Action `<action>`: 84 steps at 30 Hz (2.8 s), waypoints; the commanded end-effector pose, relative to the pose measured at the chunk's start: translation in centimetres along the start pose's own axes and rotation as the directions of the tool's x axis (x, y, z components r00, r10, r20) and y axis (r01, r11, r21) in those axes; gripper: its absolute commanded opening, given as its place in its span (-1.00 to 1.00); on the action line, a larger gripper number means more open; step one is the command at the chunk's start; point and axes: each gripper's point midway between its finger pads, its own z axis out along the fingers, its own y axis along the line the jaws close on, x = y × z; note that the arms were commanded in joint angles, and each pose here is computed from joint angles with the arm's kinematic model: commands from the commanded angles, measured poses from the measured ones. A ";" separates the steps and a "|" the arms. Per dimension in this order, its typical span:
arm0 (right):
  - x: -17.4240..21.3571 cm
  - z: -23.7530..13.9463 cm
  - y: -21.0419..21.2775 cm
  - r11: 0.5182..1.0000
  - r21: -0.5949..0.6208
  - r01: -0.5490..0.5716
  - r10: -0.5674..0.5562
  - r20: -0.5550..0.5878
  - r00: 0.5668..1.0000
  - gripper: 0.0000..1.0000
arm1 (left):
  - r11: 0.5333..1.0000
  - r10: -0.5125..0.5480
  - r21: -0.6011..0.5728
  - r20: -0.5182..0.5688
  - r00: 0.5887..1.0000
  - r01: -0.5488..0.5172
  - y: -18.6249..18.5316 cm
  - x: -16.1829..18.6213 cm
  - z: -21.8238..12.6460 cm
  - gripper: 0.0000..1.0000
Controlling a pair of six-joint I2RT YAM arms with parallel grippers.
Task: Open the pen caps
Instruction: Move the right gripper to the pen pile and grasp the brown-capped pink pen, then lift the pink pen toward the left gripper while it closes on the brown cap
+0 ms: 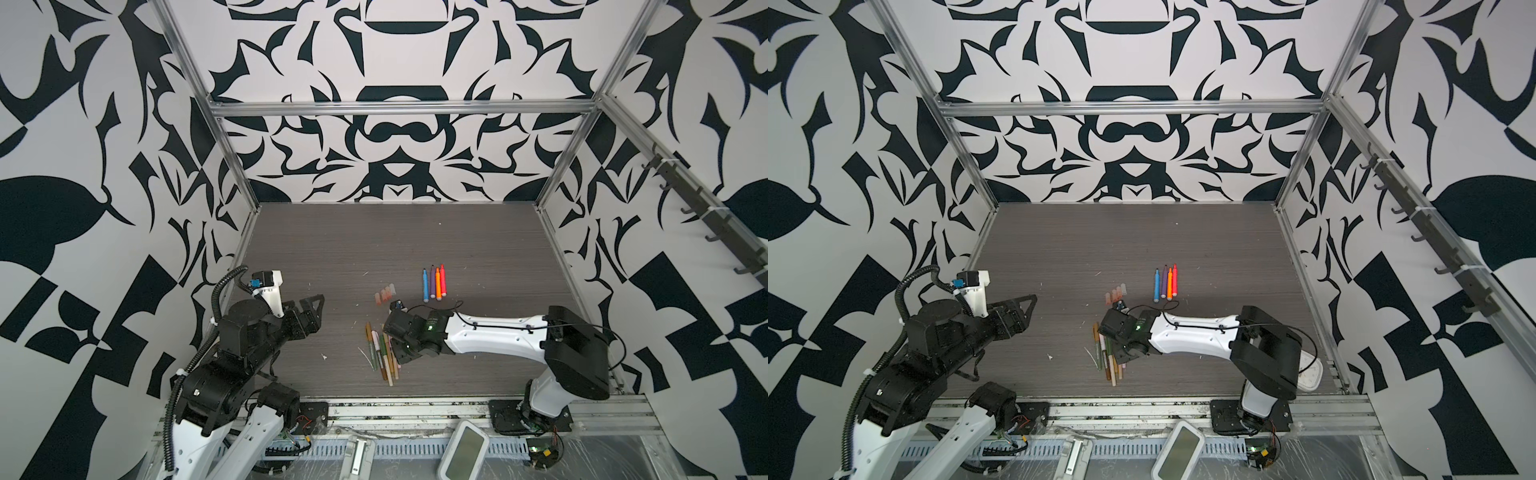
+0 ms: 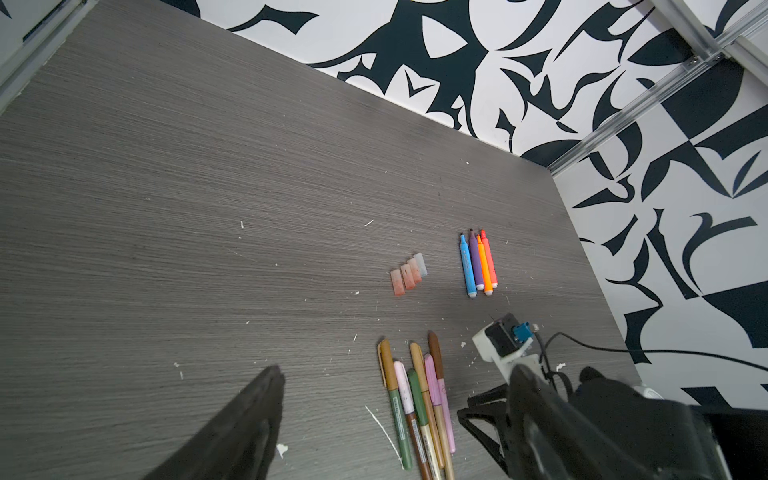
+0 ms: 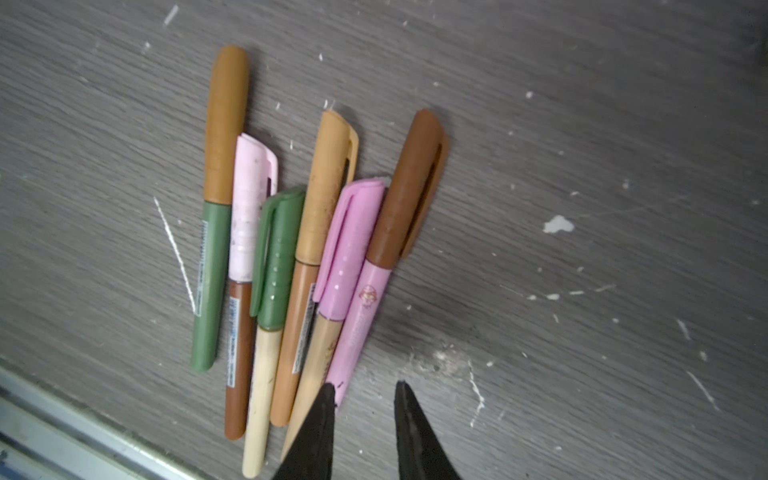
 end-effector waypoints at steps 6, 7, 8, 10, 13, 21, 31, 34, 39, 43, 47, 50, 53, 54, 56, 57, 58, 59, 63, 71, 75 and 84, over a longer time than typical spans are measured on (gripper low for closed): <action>0.0 0.7 0.5 0.998 0.068 0.009 -0.009 0.002 1.000 -0.43 | 1.000 -0.010 -0.028 -0.033 0.999 0.009 0.6 0.7 0.5 0.76; 0.0 0.8 0.5 0.997 0.070 0.006 -0.007 0.003 1.000 -0.43 | 1.000 -0.009 -0.025 -0.032 0.999 0.008 0.5 0.7 0.4 0.76; 0.0 0.9 0.4 0.997 0.072 0.002 -0.002 0.005 1.000 -0.43 | 1.000 -0.009 -0.026 -0.032 0.999 0.009 0.5 0.7 0.5 0.76; 0.1 0.9 0.4 0.997 0.076 -0.002 0.001 0.005 1.000 -0.43 | 1.000 -0.009 -0.024 -0.031 0.999 0.009 0.5 0.7 0.4 0.77; 0.3 1.2 -0.2 0.995 0.100 -0.008 0.008 0.001 1.000 -0.44 | 1.000 -0.010 -0.023 -0.032 0.999 0.010 0.5 0.8 0.4 0.77; 1.2 1.4 -3.9 0.961 0.271 -0.044 0.042 0.014 0.999 -0.45 | 0.999 -0.010 -0.035 -0.050 0.999 0.008 0.6 0.9 0.9 0.80; 2.5 2.1 -4.4 0.985 0.175 -0.008 0.022 -0.079 0.997 -0.73 | 0.999 -0.010 -0.036 -0.052 0.999 0.008 0.6 0.8 1.0 0.78; 1.9 0.5 -5.1 0.999 0.034 0.011 -0.007 -0.127 0.992 -0.91 | 0.999 -0.031 0.006 -0.100 0.995 0.032 -0.4 1.2 1.5 0.71; -0.1 -3.6 -6.7 0.982 -0.181 -0.050 0.023 -0.148 0.989 -0.94 | 0.975 -0.152 0.129 -0.196 0.969 0.179 -3.0 2.4 3.9 0.48; -1.6 -6.6 -6.5 0.972 -0.234 -0.029 0.001 -0.117 0.993 -0.95 | 0.914 -0.288 0.222 -0.231 0.929 0.339 -4.3 3.4 6.4 0.49; -1.9 -8.4 -5.0 0.939 -0.330 -0.094 0.073 -0.076 0.994 -1.00 | 0.876 -0.351 0.252 -0.251 0.902 0.410 -4.9 4.8 8.5 0.45; -2.3 -9.5 -4.1 0.904 -0.401 -0.146 0.149 -0.022 0.989 -1.00 | 0.877 -0.355 0.228 -0.288 0.889 0.424 -5.2 6.5 10.0 0.43; -2.0 -9.9 -3.0 0.885 -0.437 -0.161 0.169 -0.021 0.985 -1.00 | 0.882 -0.339 0.208 -0.341 0.877 0.422 -6.0 8.3 11.4 0.40; -1.8 -9.9 -2.6 0.885 -0.437 -0.158 0.164 -0.023 0.986 -1.00 | 0.885 -0.329 0.208 -0.354 0.875 0.417 -6.4 8.7 11.9 0.39; -1.6 -9.9 -1.7 0.883 -0.447 -0.144 0.152 -0.018 0.988 -1.00 | 0.888 -0.311 0.215 -0.368 0.876 0.406 -7.3 9.4 12.5 0.38; -1.6 -9.8 -1.2 0.880 -0.454 -0.139 0.147 -0.018 0.989 -1.00 | 0.889 -0.301 0.225 -0.370 0.879 0.399 -7.8 9.6 12.8 0.38; -1.5 -9.7 -0.8 0.878 -0.458 -0.136 0.143 -0.019 0.990 -1.00 | 0.890 -0.297 0.227 -0.371 0.880 0.396 -8.1 9.8 13.0 0.38; -1.5 -9.6 -0.4 0.875 -0.465 -0.133 0.139 -0.021 0.990 -1.00 | 0.890 -0.291 0.232 -0.376 0.880 0.393 -8.5 10.0 13.3 0.38; -1.6 -9.4 1.4 0.865 -0.490 -0.109 0.117 -0.015 0.993 -1.00 | 0.891 -0.272 0.234 -0.410 0.871 0.389 -9.5 11.1 14.2 0.22; -2.1 -9.7 2.3 0.865 -0.494 -0.081 0.097 0.007 0.995 -1.00 | 0.891 -0.259 0.238 -0.436 0.862 0.388 -10.1 12.2 14.3 -0.05; -2.4 -10.2 2.4 0.863 -0.501 -0.068 0.093 0.025 0.995 -1.00 | 0.892 -0.265 0.218 -0.458 0.849 0.396 -9.8 13.1 14.5 -0.02; -2.7 -10.8 2.8 0.857 -0.515 -0.039 0.083 0.063 0.995 -1.00 | 0.897 -0.265 0.189 -0.493 0.829 0.400 -9.6 14.3 15.1 0.08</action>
